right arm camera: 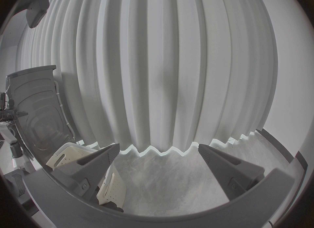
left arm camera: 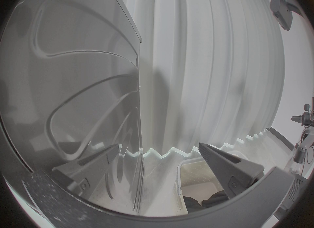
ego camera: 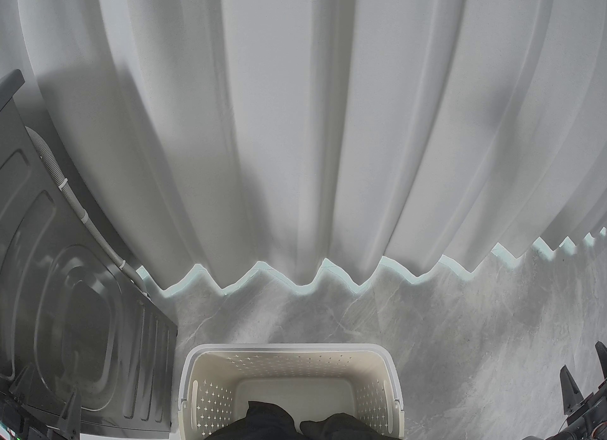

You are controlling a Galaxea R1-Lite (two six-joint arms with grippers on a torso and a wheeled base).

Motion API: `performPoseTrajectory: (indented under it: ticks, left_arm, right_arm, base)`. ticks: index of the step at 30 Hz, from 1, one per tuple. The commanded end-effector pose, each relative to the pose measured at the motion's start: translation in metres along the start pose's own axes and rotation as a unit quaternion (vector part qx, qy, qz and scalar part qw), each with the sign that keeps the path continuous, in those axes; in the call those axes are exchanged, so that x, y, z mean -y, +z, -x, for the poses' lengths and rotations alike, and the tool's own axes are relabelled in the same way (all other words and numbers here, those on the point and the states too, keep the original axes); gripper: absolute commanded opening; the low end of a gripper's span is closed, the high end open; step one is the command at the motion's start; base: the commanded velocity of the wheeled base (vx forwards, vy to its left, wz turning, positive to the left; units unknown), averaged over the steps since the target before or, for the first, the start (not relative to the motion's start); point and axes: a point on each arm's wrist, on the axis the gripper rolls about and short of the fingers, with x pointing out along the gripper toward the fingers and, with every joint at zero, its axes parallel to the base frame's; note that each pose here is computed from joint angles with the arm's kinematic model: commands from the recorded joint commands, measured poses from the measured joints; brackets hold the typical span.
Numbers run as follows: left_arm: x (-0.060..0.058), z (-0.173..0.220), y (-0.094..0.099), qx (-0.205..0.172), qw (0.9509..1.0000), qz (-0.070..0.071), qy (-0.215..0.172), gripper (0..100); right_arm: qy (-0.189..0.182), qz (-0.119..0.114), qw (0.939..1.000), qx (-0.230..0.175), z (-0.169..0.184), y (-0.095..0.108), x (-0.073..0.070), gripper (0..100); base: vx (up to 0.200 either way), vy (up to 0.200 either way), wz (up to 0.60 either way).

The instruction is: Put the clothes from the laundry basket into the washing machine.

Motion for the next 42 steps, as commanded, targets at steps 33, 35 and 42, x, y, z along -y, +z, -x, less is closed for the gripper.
performPoseTrajectory:
  ticks: [33,35,42]
  left_arm:
    - [-0.0002,0.0000,-0.0048,0.000,1.0000,0.000,0.000,100]
    - [-0.0002,0.0000,-0.0048,0.000,1.0000,0.000,-0.001,100]
    - [-0.0002,0.0000,-0.0048,0.000,1.0000,0.000,0.000,100]
  right_arm:
    - [0.001,0.000,1.0000,-0.001,-0.0001,-0.0052,0.0000,100]
    - [0.001,0.000,1.0000,-0.001,-0.0001,-0.0052,0.0000,100]
    - [0.001,0.000,1.0000,-0.001,-0.0001,-0.0052,0.0000,100]
  base:
    - [-0.200,0.000,0.00]
    - [-0.200,0.000,0.00]
    - [-0.200,0.000,0.00]
